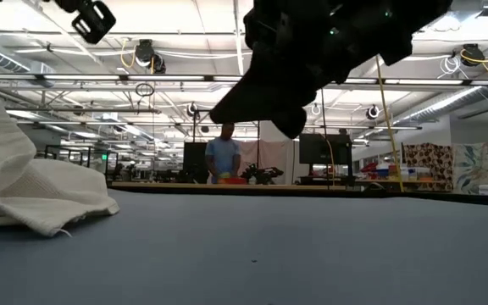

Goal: Roll towel
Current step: Fold the white towel

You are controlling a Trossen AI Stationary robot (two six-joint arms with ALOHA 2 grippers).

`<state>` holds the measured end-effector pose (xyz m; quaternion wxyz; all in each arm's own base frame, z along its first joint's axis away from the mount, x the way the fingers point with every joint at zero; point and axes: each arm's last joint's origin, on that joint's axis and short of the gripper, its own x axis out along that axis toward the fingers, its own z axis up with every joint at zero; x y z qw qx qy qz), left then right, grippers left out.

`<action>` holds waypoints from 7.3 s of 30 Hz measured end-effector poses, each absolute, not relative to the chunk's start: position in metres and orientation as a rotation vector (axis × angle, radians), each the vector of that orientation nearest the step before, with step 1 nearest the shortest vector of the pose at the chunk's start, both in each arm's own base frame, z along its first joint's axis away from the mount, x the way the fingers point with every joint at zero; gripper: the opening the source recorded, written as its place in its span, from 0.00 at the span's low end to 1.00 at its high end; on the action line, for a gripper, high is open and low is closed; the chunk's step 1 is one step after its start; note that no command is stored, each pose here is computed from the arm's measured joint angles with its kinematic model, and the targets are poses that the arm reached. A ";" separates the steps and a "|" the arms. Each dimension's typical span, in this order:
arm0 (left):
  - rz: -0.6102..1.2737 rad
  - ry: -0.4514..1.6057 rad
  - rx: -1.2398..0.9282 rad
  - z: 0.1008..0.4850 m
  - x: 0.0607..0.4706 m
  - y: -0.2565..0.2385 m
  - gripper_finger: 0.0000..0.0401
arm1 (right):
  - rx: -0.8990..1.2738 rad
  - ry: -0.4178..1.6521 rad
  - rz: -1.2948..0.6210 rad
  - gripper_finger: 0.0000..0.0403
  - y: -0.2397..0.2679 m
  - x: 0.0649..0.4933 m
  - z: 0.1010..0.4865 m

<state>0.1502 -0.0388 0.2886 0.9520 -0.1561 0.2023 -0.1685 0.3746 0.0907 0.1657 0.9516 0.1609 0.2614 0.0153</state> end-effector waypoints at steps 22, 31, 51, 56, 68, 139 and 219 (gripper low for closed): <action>-0.138 1.011 -0.196 0.176 0.209 -0.126 0.67 | 0.218 0.516 0.032 0.00 0.093 0.380 0.151; -0.243 1.174 -0.140 0.143 0.216 -0.135 0.71 | 0.205 0.555 0.038 0.00 0.096 0.377 0.148; -0.271 0.769 0.139 0.218 0.244 -0.127 0.05 | 0.242 0.614 0.034 0.00 0.103 0.372 0.144; -0.201 0.634 0.187 0.271 0.241 -0.120 0.03 | 0.174 0.710 0.055 0.00 0.111 0.364 0.137; -0.251 0.006 0.294 0.400 0.204 -0.107 0.03 | 0.042 0.594 -0.037 0.02 0.110 0.368 0.144; -0.192 0.317 -0.089 0.344 0.273 -0.018 0.03 | 0.042 0.605 -0.352 0.43 0.159 0.286 0.207; 0.112 0.920 -0.033 0.261 0.270 -0.017 0.61 | -0.170 0.582 -0.559 0.00 0.059 0.346 0.194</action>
